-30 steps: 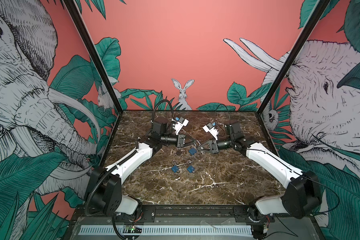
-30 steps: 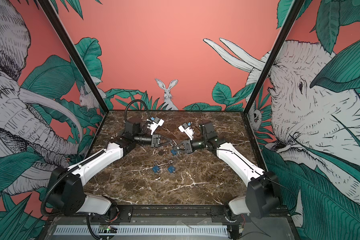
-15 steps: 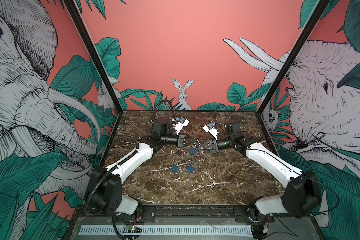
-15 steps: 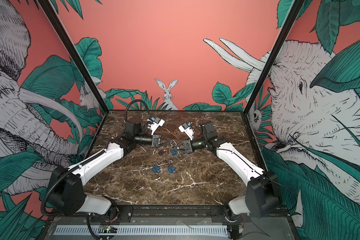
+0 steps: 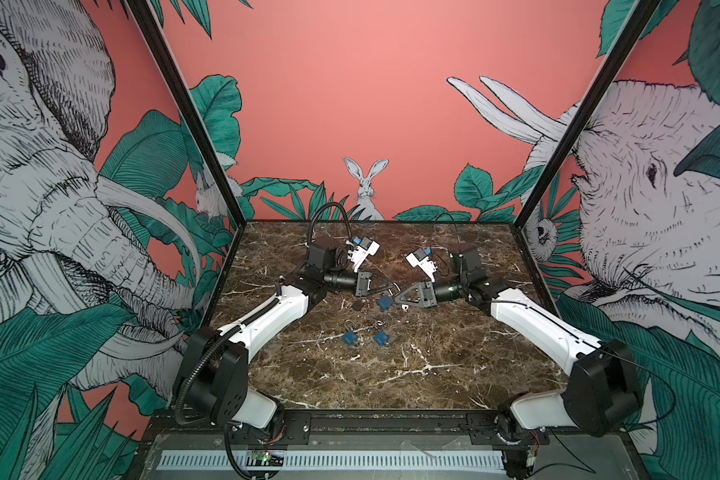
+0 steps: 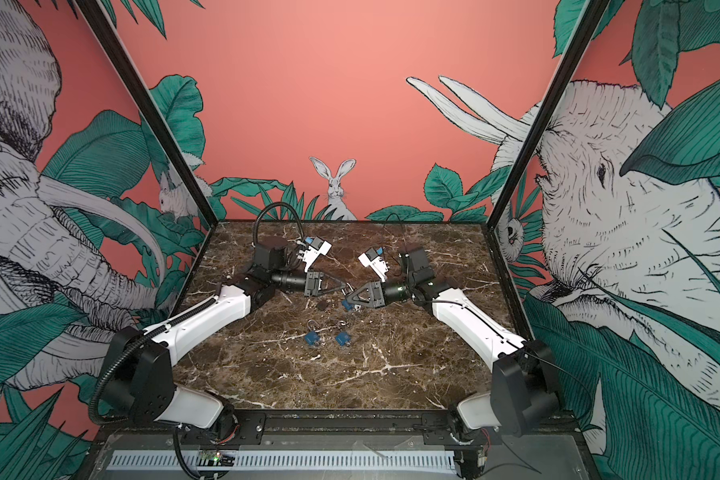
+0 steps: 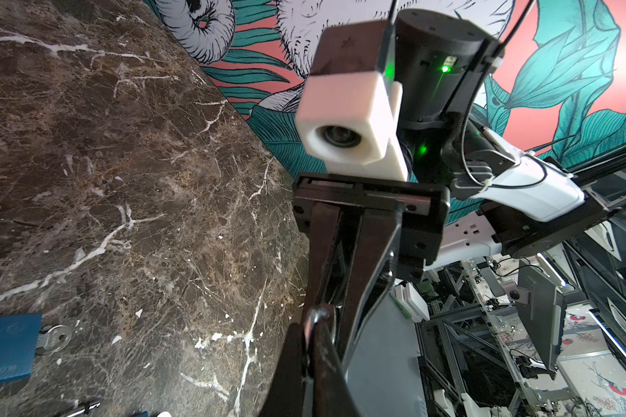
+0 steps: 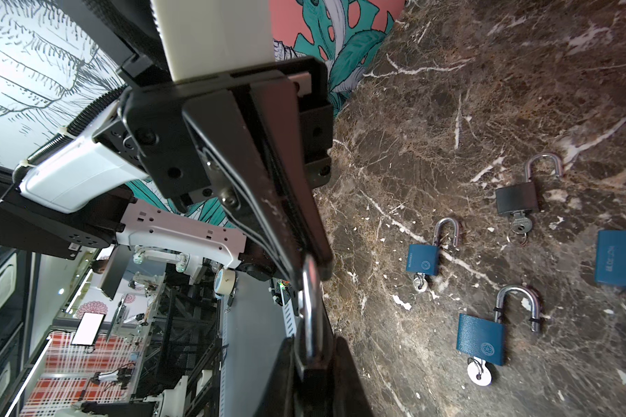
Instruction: Lock with the key
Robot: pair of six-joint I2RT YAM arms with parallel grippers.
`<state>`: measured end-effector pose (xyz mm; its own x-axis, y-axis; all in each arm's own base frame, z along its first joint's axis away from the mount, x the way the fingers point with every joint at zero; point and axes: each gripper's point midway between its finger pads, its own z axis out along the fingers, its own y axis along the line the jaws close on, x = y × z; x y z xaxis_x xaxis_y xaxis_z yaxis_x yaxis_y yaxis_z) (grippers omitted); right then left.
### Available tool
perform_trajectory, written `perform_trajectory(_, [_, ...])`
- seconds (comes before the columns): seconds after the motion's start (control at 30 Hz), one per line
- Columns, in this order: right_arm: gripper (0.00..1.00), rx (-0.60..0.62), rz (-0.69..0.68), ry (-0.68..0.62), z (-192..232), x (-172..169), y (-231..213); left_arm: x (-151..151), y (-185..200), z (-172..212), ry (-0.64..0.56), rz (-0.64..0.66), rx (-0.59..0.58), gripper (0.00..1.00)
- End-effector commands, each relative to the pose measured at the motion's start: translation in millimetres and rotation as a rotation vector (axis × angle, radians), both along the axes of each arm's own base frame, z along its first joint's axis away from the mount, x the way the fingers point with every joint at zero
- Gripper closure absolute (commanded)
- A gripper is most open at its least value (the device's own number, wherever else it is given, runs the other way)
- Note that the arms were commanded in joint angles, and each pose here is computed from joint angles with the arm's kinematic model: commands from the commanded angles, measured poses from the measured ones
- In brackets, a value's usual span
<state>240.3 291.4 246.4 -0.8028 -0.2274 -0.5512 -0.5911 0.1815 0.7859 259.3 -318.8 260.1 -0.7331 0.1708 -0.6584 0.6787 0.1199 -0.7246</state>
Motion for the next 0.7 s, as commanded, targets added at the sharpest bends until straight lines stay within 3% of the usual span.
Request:
perform_trajectory(0.0, [1.0, 0.163, 0.101, -0.145, 55, -15, 7, -2, -3, -23, 0.017, 0.002, 0.037, 1.0])
perform_trajectory(0.3, [1.0, 0.195, 0.105, -0.153, 67, -15, 8, -8, -2, -38, 0.045, -0.012, 0.054, 1.0])
perform_trajectory(0.67, [1.0, 0.191, 0.082, -0.173, 72, -9, 10, -37, -5, -47, 0.079, -0.077, 0.071, 1.0])
